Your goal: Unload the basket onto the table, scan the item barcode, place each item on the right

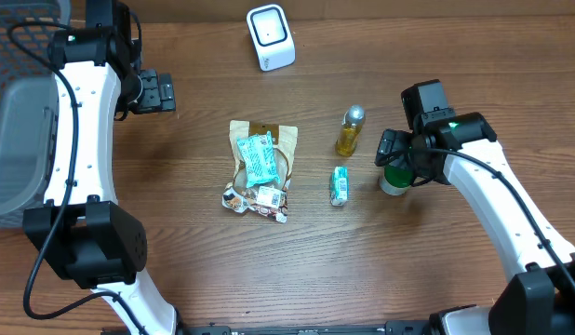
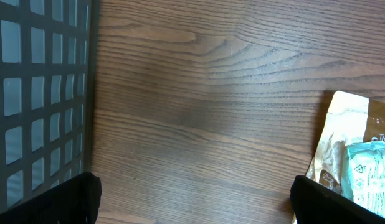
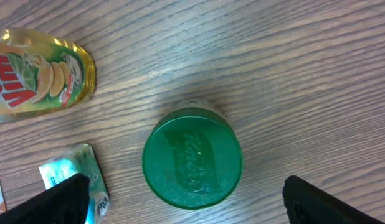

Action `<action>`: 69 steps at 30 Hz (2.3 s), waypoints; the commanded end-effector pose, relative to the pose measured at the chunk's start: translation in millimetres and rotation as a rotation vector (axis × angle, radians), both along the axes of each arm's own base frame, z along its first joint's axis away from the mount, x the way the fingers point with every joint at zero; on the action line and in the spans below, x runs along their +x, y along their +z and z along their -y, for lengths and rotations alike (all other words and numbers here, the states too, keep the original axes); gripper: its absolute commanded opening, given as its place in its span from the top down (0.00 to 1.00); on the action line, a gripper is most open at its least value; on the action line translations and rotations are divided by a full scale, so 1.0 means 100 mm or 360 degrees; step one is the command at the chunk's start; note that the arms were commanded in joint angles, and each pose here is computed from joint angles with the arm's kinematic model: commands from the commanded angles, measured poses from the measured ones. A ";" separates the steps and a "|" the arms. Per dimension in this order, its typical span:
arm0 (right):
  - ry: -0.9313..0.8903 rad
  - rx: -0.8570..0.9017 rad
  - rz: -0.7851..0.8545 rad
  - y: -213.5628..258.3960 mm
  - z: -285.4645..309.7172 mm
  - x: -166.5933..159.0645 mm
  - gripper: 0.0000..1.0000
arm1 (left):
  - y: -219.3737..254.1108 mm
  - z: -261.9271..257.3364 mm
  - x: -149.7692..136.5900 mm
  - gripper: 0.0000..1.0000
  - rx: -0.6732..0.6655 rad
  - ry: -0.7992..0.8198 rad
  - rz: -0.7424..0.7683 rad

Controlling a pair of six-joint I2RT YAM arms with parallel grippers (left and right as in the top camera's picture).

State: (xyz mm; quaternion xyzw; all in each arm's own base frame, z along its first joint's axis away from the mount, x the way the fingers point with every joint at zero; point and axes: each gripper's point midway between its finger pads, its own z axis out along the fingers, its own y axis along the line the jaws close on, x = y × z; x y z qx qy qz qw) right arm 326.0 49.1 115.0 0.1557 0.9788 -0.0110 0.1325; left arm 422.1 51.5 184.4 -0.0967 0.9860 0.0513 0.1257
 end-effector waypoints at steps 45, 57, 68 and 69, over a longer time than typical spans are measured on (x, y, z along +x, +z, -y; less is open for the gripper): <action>0.0388 0.0001 -0.0175 -0.04 -0.14 0.15 0.00 | 0.06 -0.01 0.03 0.01 0.0014 -0.0014 0.0029; 0.0664 -0.0070 -0.0202 -0.23 -0.12 0.11 0.00 | 0.06 -0.01 0.03 0.00 0.0014 -0.0015 0.0029; 0.0740 -0.0098 -0.0235 -0.48 -0.07 0.02 0.09 | 0.06 -0.01 0.03 0.00 0.0014 -0.0014 0.0029; 0.0737 -0.0097 -0.0236 -0.49 -0.07 0.02 0.11 | 0.06 -0.01 0.03 0.01 0.0013 -0.0015 0.0029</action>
